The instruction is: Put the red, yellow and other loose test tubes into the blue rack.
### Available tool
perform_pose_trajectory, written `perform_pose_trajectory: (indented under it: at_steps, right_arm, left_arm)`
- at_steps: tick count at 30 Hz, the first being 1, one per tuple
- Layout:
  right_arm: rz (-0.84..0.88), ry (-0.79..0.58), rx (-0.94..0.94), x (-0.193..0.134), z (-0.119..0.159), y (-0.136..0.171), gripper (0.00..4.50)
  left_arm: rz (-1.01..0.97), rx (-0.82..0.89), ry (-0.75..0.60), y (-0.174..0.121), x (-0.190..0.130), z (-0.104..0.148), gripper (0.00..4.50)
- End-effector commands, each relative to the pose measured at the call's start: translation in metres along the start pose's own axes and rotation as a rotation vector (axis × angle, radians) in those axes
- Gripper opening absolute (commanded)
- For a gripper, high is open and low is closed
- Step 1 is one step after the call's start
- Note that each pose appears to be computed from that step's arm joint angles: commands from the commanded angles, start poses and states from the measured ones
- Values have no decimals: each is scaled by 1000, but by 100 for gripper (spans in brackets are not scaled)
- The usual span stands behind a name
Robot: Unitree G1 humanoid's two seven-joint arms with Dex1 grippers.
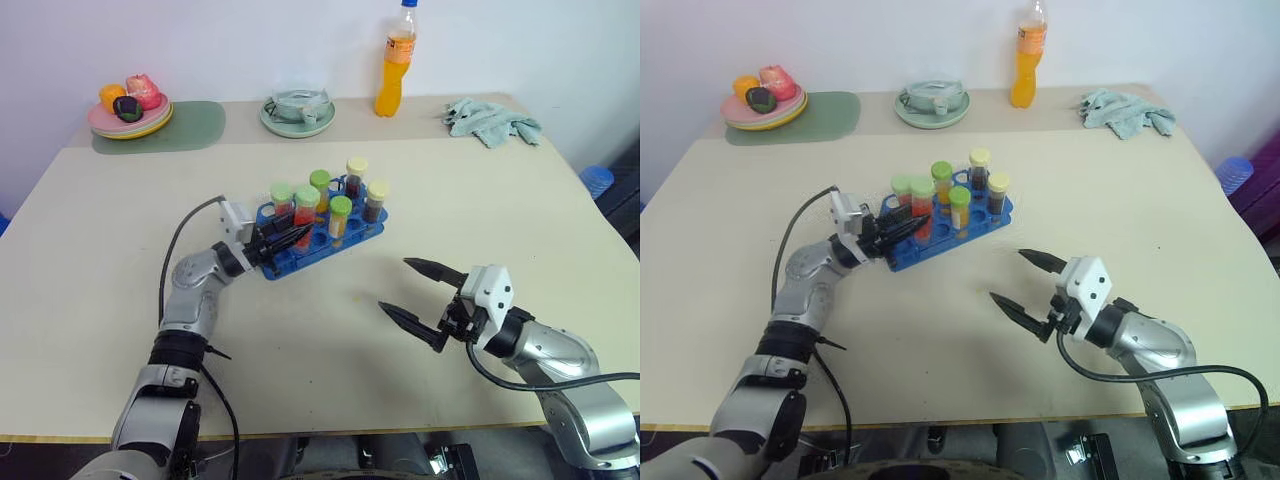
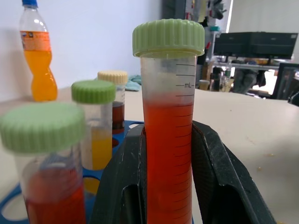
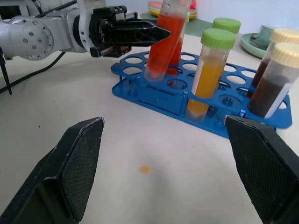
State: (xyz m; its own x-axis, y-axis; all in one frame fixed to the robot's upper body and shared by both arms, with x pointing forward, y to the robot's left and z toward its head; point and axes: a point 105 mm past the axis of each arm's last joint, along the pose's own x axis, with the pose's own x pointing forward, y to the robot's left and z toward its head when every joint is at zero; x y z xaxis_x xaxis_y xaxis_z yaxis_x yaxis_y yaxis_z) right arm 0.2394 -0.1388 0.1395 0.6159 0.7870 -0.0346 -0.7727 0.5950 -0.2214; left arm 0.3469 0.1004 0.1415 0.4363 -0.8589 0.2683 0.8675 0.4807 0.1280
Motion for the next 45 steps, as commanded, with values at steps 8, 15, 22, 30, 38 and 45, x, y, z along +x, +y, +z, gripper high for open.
perform_pose_trajectory:
  at_steps: [8, 15, 22, 30, 38, 45]
  right_arm:
    - [2, -25, -40, 2, 12, -2, 422]
    - [1, -26, -48, 2, 13, -3, 422]
    - [5, -12, -54, 1, 10, -5, 422]
    - [-97, 27, -68, -7, 5, -33, 422]
    - [-284, 52, -70, -18, -10, -73, 422]
    - [-276, 114, -53, -59, -34, -67, 422]
  left_arm:
    - [-16, 45, 64, -4, 4, -10, 68]
    - [-13, 0, 43, -9, 7, 2, 118]
    - [-33, 56, 54, -26, 13, 26, 347]
    - [58, 133, 111, -40, 7, 43, 347]
    - [244, 128, 158, -27, -64, 28, 347]
    - [290, 134, 210, -42, -109, 21, 347]
